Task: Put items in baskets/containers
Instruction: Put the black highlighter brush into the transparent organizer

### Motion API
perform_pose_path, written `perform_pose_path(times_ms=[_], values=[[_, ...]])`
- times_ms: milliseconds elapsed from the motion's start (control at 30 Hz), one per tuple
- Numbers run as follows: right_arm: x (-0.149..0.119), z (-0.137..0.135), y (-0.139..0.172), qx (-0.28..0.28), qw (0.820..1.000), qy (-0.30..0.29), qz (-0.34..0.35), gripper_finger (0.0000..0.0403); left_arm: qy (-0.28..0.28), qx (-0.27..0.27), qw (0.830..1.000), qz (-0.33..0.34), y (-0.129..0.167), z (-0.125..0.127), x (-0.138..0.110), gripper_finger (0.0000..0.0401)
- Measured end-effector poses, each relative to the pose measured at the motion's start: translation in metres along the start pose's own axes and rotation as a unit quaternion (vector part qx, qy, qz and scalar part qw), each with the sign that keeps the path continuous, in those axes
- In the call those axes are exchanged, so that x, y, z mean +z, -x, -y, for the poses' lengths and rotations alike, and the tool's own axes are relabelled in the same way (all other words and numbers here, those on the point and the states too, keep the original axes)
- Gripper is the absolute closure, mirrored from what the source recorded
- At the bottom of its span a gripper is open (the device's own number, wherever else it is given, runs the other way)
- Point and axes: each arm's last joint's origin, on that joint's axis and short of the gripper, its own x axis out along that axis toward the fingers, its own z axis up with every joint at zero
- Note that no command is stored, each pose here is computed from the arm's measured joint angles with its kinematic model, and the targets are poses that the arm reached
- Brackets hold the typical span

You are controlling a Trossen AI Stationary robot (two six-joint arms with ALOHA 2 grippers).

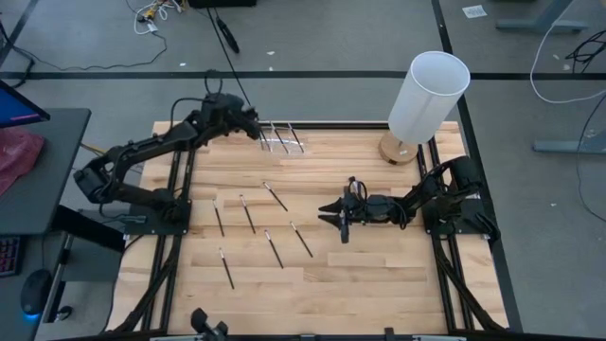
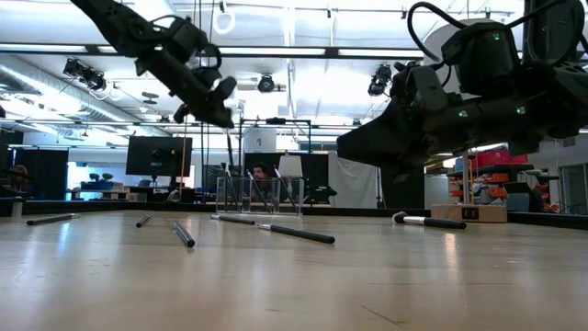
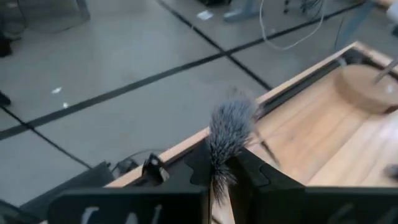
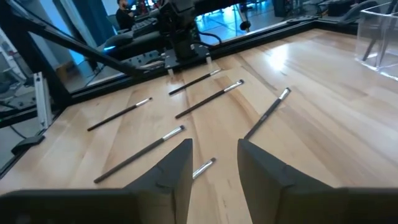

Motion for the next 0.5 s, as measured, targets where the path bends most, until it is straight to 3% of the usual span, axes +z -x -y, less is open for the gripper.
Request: perform_pose_path(times_ms=[233,500], values=[[0.000,0.000,0.000,0.000,1.000,-0.002,0.000,0.0274,0.000,-0.014,0.999,-0.043,-0.029,-0.001,-0.018,0.0371],[0.000,0.000,0.000,0.003,1.000,-0.003,0.000,0.0274,0.035,-0.066,0.995,-0.067,-0.032,0.010,-0.024,0.0370]])
